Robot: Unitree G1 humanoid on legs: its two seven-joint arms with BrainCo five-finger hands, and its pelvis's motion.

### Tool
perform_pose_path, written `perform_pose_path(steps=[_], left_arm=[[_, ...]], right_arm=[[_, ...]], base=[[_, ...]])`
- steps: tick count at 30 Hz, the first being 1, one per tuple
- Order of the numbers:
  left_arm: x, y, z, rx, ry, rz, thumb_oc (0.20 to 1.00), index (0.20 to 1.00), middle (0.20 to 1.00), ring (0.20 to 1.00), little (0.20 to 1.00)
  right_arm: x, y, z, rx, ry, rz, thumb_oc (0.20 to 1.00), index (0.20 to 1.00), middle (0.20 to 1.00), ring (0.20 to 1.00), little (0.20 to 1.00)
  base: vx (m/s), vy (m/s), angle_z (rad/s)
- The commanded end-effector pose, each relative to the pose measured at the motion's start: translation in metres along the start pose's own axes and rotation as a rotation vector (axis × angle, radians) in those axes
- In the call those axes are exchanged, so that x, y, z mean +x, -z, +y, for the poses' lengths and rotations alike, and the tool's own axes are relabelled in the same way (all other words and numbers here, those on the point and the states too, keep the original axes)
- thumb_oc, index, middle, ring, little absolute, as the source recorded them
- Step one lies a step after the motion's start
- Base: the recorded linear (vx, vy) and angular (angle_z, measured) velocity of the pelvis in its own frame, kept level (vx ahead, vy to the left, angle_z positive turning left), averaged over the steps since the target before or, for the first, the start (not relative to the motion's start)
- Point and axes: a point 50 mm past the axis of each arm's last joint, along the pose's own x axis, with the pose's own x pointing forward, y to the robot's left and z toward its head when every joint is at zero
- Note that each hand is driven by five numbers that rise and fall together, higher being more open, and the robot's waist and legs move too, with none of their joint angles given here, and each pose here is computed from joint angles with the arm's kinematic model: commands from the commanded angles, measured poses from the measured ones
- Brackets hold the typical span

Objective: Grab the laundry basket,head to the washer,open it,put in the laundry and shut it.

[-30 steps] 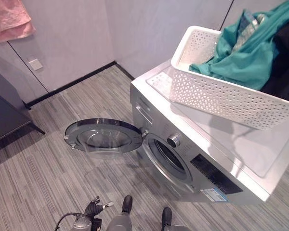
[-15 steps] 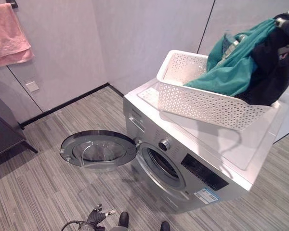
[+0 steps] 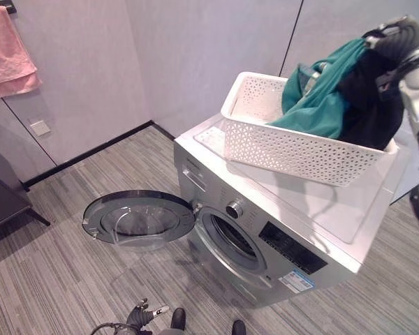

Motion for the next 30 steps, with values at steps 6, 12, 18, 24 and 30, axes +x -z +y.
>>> perform_pose_path(steps=[6,12,18,24,30], left_arm=[[0.004,-0.025,0.020,0.053,-0.027,-0.084,1.000,1.000,1.000,1.000,1.000],[0.006,-0.032,0.025,0.075,-0.037,-0.096,1.000,1.000,1.000,1.000,1.000],[0.006,-0.034,0.027,0.084,-0.039,-0.094,1.000,1.000,1.000,1.000,1.000],[0.006,-0.038,0.025,0.083,-0.016,-0.110,1.000,1.000,1.000,1.000,1.000],[0.006,-0.040,0.025,0.073,-0.011,-0.122,1.000,1.000,1.000,1.000,1.000]], right_arm=[[0.003,-0.012,-0.024,-0.139,0.061,0.020,0.200,0.200,0.200,0.200,0.200],[0.001,0.004,-0.026,-0.182,0.046,0.085,0.200,0.200,0.200,0.200,0.200],[-0.001,0.014,-0.024,-0.194,0.007,0.111,1.000,1.000,1.000,1.000,1.000],[-0.008,0.024,-0.058,-0.258,0.046,0.158,1.000,1.000,1.000,1.000,1.000],[-0.016,0.031,-0.089,-0.228,0.127,0.188,1.000,1.000,1.000,1.000,1.000]], base=[[-0.05,-0.015,0.11],[-0.05,0.000,0.20],[-0.02,0.008,0.07],[0.00,0.006,0.00],[0.00,0.000,-0.01]])
